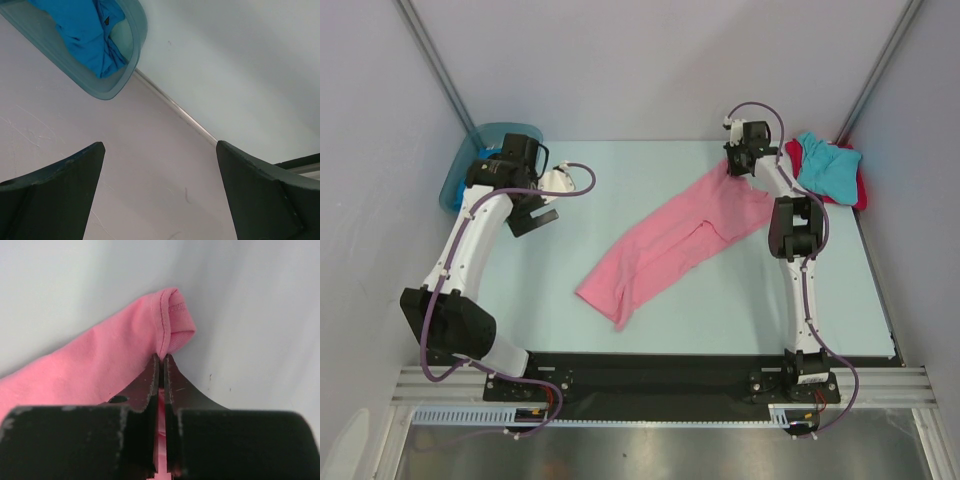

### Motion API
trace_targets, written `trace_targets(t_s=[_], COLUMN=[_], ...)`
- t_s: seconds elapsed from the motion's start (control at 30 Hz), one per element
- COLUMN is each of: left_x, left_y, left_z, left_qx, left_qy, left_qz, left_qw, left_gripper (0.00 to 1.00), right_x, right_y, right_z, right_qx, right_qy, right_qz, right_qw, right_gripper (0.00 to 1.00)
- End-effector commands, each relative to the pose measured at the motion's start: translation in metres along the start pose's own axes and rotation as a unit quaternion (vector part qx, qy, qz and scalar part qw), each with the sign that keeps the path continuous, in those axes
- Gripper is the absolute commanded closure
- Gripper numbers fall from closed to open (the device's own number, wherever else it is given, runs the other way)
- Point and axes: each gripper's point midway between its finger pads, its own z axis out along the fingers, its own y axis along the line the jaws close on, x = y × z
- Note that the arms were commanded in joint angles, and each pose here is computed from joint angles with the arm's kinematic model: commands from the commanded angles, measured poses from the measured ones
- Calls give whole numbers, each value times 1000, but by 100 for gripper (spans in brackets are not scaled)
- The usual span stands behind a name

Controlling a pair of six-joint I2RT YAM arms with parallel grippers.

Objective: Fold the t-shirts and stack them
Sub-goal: Fold the tshirt

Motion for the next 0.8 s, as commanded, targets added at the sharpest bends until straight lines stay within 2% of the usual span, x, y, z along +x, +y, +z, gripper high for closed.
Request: trace_targets(t_s=[0.0, 0.23, 0.77], left_x=[-3, -1, 4], left_y=[11, 10, 0], left_z=[-11, -13, -16], left_qx=[-27, -29, -32], left_qy=[-11, -12, -8], left_qz=[7, 7, 10], left_qw=[1000, 999, 999], left_gripper=[0, 0, 0], right_x=[5, 12, 1], right_y=[22, 40, 155], right_z=[-6, -3, 6], right_qx=[-23, -39, -111], right_qy=[19, 31, 17], right_qz=[-2, -33, -208], right_qw=[1000, 998, 972], right_gripper=[100, 100, 100])
